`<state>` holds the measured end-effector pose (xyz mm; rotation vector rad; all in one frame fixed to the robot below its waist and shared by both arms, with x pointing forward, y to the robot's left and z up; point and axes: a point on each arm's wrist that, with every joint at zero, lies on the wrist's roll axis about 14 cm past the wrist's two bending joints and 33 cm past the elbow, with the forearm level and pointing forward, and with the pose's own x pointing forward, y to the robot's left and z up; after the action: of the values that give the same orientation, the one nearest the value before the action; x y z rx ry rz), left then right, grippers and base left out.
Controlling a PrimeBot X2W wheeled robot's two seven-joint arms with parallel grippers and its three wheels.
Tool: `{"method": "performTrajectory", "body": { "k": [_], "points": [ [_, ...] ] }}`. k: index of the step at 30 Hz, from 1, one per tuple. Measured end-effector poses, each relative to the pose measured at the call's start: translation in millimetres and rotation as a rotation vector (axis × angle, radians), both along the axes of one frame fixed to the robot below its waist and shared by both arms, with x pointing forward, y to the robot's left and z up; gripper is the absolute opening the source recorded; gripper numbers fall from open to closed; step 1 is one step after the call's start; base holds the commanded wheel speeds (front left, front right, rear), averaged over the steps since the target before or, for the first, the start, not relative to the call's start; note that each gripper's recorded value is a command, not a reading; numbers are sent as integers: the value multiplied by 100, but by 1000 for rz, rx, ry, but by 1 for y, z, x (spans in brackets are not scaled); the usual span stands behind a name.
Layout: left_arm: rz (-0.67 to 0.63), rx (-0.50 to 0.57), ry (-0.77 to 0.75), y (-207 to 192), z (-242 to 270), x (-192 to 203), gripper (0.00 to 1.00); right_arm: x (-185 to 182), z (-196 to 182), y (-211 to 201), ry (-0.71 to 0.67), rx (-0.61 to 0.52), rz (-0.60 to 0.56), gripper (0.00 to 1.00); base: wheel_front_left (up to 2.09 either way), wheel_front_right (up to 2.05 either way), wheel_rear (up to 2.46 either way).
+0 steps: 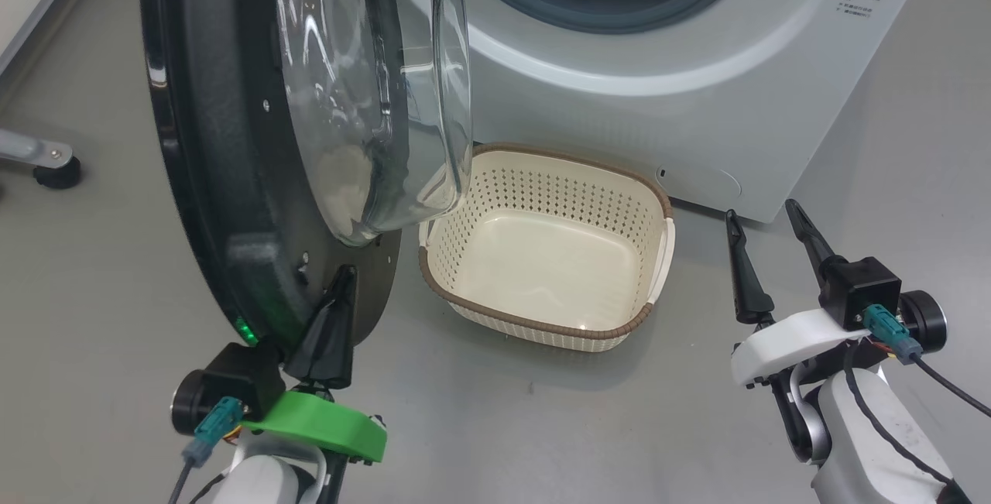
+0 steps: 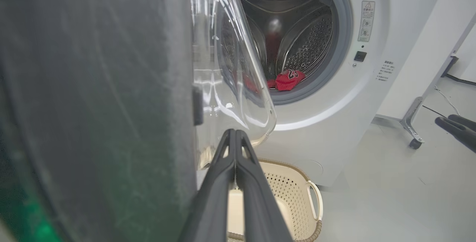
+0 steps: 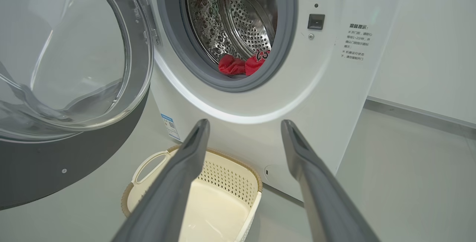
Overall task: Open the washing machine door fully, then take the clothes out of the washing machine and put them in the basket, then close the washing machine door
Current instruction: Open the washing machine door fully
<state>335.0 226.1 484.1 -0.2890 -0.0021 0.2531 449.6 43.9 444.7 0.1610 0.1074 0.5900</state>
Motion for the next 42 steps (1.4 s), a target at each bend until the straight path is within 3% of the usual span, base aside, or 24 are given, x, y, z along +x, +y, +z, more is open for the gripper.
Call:
{"method": "performTrajectory", "body": {
  "k": [16,42],
  "points": [
    [319,32,36,95,-4,-37,0,-7,-3,6,17,9,26,100,0,0,0],
    [536,85,94,188,-6,-35,0,3,-19,-27,49,-9,-56,100,0,0,0]
  ]
}}
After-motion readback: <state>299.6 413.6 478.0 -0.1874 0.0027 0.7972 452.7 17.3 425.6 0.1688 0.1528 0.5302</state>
